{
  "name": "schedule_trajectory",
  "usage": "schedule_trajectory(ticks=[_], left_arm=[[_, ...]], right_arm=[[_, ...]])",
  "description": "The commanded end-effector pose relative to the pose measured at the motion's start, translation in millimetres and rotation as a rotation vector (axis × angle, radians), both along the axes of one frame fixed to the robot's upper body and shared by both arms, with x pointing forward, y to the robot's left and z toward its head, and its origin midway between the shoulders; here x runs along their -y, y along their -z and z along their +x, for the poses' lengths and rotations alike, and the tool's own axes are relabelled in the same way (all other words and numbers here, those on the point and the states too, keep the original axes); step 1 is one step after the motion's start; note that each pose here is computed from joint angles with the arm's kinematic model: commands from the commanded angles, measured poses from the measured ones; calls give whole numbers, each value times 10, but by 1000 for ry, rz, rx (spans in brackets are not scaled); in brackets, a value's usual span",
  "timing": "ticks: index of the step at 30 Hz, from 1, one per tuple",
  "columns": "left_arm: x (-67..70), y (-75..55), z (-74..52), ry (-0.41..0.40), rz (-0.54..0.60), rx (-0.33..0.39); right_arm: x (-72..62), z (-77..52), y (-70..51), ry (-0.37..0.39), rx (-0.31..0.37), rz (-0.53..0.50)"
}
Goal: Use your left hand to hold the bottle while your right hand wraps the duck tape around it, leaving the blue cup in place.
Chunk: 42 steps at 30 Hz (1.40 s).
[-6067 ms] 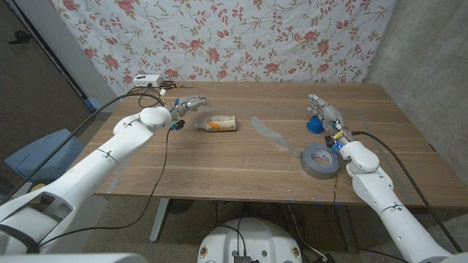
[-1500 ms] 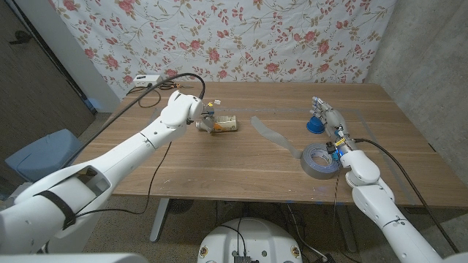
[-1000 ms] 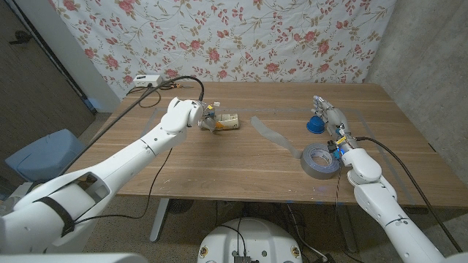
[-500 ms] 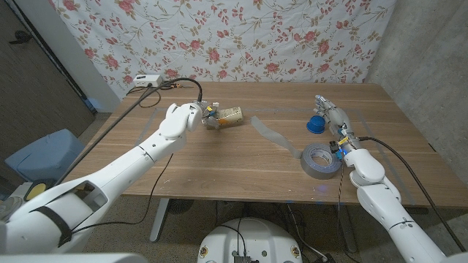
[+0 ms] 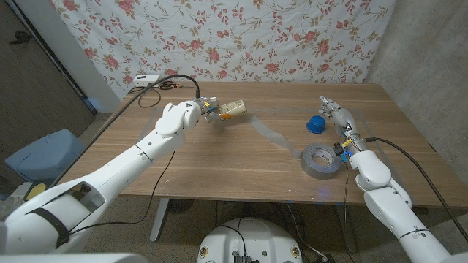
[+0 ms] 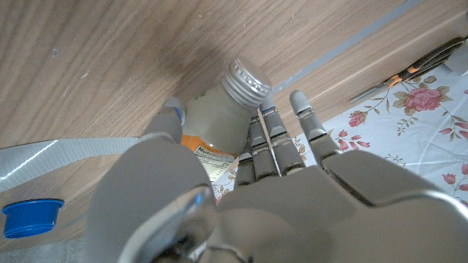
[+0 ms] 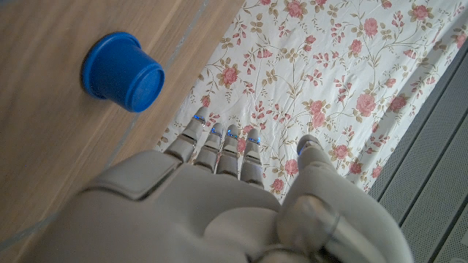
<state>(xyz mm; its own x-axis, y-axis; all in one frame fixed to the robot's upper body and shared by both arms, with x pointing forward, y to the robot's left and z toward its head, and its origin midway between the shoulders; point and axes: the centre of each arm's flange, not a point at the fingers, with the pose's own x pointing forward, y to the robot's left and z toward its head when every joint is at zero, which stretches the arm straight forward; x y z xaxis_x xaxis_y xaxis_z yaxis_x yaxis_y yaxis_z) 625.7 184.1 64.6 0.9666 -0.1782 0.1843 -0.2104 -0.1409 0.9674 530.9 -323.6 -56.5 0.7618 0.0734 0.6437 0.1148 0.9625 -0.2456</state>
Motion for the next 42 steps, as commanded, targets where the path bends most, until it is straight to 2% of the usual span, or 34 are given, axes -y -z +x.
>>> schedule_trajectory(ticks=[1,7,30,42], left_arm=[[66,-142,-27,38,18,0],[95,-176,-45,57,25,-2],[110,-205,-85,101,27,2],[176,-220,-70,114,34,4]], right_arm=[[51,-349,49,156,-72,-98],[64,-467,70,217,-131,-156],[74,-715,186,413,-344,-340],[55,-807,228,467,-442,-426]])
